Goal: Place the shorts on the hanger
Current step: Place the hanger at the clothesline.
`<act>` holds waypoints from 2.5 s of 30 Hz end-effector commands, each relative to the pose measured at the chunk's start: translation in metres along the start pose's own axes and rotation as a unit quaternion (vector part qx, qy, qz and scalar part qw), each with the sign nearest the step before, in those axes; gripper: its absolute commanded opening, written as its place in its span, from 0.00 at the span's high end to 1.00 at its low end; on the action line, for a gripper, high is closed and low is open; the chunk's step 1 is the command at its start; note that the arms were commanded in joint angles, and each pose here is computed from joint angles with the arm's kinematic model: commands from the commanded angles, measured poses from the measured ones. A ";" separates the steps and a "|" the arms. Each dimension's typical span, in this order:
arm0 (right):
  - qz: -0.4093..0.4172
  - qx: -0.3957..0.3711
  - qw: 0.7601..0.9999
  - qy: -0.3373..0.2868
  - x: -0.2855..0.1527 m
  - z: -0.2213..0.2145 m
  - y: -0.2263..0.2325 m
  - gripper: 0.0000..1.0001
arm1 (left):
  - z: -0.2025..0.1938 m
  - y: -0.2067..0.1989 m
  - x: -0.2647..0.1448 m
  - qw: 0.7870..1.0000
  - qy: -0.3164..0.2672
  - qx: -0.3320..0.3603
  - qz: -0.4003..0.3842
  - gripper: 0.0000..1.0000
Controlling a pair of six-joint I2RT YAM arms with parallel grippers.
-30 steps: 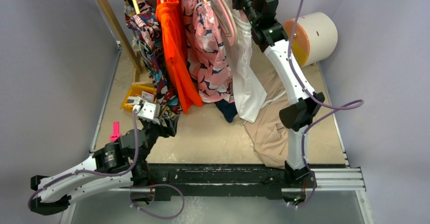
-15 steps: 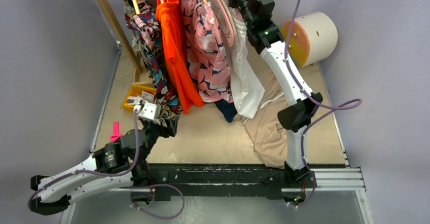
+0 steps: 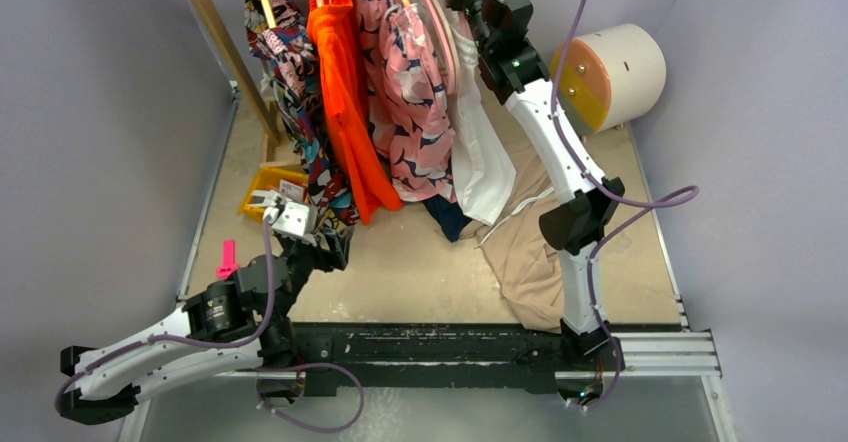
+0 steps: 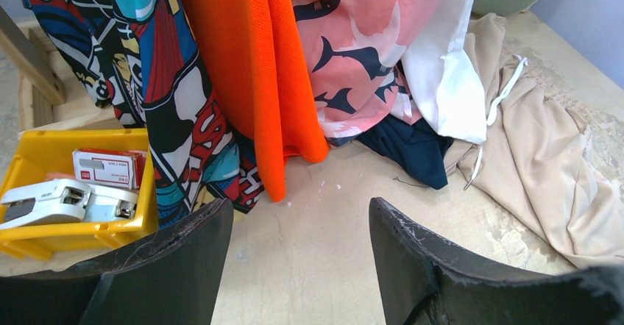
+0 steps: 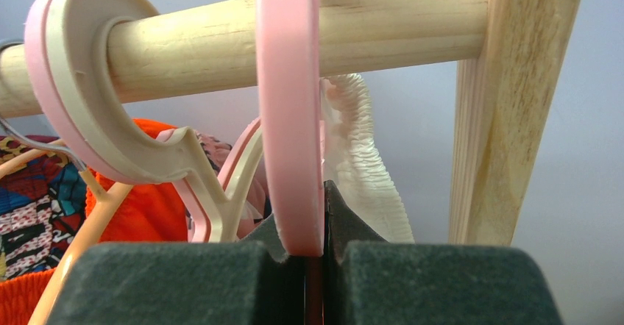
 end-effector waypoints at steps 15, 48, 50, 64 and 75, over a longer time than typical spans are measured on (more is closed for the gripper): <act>0.005 0.044 0.995 -0.092 0.005 0.038 0.010 1.00 | 0.013 0.001 -0.001 1.000 -0.018 -0.014 -0.006 0.33; 0.026 0.073 0.996 -0.043 -0.006 0.030 0.020 0.86 | 0.014 0.001 0.000 1.000 -0.020 -0.015 -0.011 0.33; 0.023 0.069 0.997 -0.040 -0.008 0.030 0.019 0.87 | 0.015 0.001 0.000 1.000 -0.022 -0.016 -0.012 0.33; 0.029 0.044 0.997 -0.056 -0.038 0.073 0.022 1.00 | 0.017 0.004 -0.002 0.999 -0.027 -0.023 -0.008 0.33; 0.031 0.007 0.999 0.016 -0.108 0.100 0.013 1.00 | 0.022 0.010 -0.007 0.998 -0.043 -0.044 0.003 0.33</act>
Point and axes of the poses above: each gripper's point midway between its finger pads, its own x axis out along the fingers, its own y axis along the line the jaws close on, z = x × y, the point moved 9 cm from there along -x, back along the fingers, and after that the axes turned 9 degrees about x, right-handed, at the moved point
